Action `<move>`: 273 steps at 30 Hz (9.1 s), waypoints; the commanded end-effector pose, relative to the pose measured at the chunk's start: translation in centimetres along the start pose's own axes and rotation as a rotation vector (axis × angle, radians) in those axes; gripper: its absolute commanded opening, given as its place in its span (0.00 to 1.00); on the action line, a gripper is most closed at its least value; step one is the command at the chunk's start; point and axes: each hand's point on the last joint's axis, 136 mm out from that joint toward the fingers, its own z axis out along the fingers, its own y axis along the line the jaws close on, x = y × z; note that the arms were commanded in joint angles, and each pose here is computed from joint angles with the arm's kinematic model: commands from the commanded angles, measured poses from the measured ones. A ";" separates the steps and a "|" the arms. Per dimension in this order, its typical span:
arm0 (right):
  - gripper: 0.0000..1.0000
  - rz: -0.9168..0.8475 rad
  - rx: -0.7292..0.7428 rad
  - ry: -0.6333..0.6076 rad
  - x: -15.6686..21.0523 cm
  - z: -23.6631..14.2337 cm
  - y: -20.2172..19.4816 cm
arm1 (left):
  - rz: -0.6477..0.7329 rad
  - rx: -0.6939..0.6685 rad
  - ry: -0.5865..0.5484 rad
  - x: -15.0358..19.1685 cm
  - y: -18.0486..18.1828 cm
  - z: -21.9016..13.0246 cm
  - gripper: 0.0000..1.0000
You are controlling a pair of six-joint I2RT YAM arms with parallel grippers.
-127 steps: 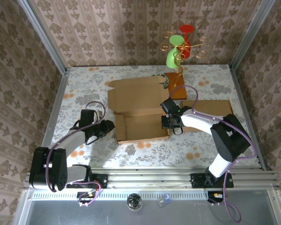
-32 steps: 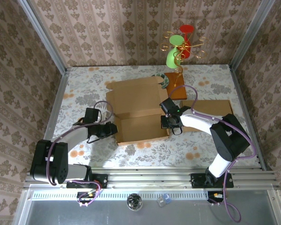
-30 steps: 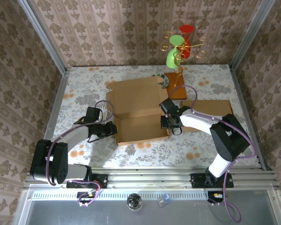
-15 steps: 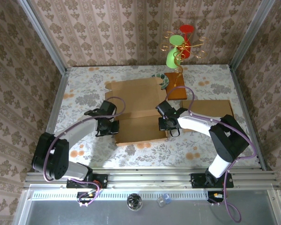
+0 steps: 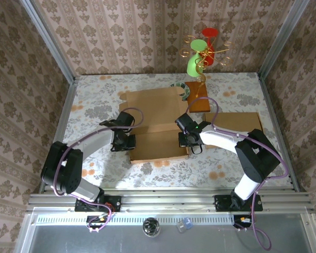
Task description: Fold the paper box
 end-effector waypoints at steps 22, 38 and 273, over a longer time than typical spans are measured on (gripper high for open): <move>0.00 0.061 0.012 -0.157 -2.6 -3.9 1.3 | 0.173 -0.295 -0.051 -0.9 1.5 -3.9 0.00; 0.00 0.097 -0.023 -0.141 -2.2 -3.5 2.3 | 0.230 -0.347 -0.016 -0.2 0.5 -0.9 0.00; 0.48 1.076 -0.514 0.330 -11.4 -6.8 -1.4 | 0.589 0.519 -1.163 -17.6 -1.1 -18.4 0.00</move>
